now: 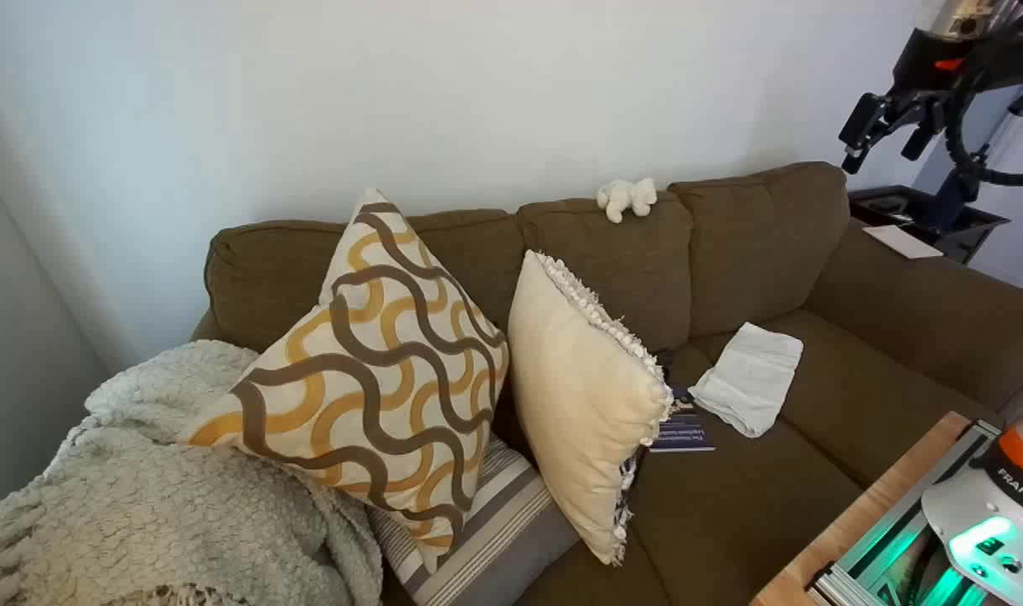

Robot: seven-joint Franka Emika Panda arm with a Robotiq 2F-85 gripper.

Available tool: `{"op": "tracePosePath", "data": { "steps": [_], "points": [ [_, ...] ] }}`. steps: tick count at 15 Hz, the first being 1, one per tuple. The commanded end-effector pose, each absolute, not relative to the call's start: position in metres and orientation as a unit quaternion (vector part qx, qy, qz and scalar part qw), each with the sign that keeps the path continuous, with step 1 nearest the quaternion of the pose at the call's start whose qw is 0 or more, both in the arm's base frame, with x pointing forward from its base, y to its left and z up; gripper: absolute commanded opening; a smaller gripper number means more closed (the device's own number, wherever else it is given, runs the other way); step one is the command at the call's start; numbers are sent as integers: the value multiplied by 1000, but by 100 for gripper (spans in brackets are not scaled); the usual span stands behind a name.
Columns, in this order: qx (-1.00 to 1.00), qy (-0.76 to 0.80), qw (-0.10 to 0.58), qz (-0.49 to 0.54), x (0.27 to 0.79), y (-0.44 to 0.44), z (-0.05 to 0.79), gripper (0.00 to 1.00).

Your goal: Fold the white cloth once

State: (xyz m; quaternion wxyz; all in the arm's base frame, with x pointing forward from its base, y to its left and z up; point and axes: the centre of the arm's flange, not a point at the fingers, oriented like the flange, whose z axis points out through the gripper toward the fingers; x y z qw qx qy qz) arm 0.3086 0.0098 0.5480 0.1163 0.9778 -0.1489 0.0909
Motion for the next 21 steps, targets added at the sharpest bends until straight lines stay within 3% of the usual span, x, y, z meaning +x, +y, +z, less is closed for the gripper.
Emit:
{"op": "tracePosePath", "data": {
  "steps": [1,3,5,15,16,21],
  "points": [
    [978,-149,116,91,309,10,548,100],
    [978,-149,116,91,309,10,548,100],
    [980,-128,140,65,343,7,513,100],
    [957,-107,232,-137,394,-60,280,100],
    [967,-92,217,-98,369,-40,322,100],
    [967,-90,216,-101,376,-40,316,100]
  ]
}}
